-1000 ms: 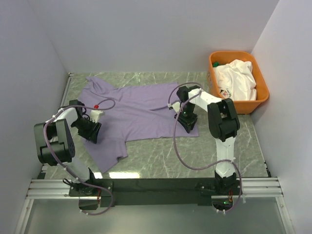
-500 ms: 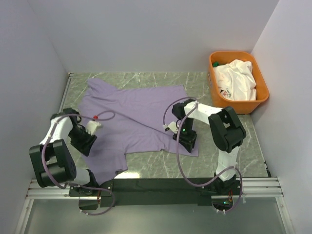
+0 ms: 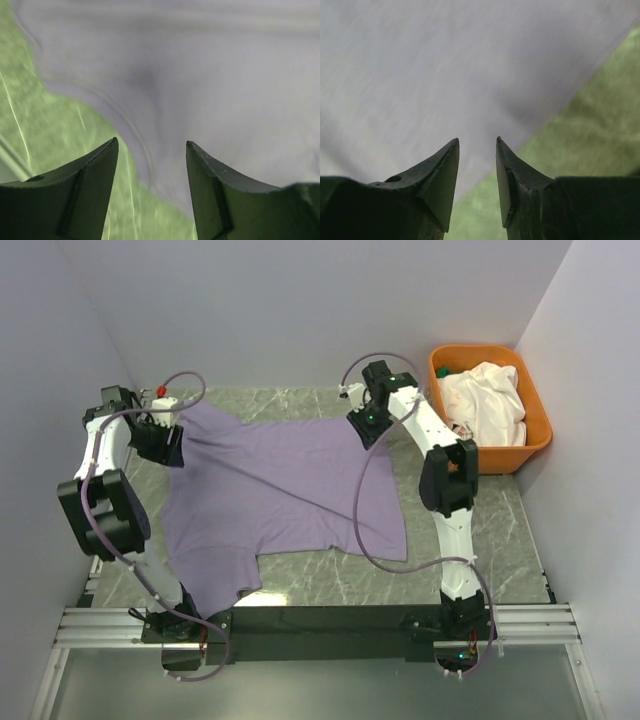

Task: Fold and stack the t-shirts
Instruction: Flatten the tshirt out

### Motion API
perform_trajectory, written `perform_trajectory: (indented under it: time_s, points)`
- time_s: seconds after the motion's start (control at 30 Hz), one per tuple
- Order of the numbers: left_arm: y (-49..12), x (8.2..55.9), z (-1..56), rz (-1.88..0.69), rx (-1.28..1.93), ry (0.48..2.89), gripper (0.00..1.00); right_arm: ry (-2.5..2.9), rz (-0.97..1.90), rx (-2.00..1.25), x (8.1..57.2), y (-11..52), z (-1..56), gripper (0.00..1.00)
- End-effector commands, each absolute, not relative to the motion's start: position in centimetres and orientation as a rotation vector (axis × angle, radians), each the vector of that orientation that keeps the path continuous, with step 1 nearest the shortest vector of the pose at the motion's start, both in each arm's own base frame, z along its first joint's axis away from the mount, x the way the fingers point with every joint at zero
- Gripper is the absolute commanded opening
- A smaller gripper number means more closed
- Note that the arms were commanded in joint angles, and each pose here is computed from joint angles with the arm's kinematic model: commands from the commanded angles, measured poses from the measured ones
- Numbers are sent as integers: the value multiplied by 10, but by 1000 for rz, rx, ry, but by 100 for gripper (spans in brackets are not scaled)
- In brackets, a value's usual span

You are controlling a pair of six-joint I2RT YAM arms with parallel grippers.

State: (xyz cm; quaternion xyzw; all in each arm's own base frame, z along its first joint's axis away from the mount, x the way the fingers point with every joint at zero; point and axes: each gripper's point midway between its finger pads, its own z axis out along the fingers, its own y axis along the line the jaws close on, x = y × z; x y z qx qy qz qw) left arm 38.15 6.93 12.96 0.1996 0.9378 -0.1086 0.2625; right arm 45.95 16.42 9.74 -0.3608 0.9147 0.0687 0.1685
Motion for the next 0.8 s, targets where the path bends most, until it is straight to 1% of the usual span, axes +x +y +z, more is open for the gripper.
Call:
perform_trajectory:
  time_s: [0.0, 0.17, 0.23, 0.37, 0.43, 0.77]
  points:
    - [63, 425, 140, -368, 372, 2466, 62, 2561, 94, -911, 498, 169, 85, 42]
    - [63, 442, 131, -360, 344, 2473, 62, 2485, -21, -843, 533, 166, 76, 41]
    - [62, 442, 122, -367, 342, 2495, 63, 2503, -61, -859, 535, 162, 62, 41]
    - [62, 442, 112, -363, 324, 2523, 63, 2611, -222, -897, 523, 135, 30, 36]
    - [65, 440, 108, -345, 317, 2537, 63, 2638, -226, -886, 519, 129, 29, 34]
    - [75, 409, 68, -284, 329, 2695, 63, 2800, -398, -941, 486, 82, 19, 34]
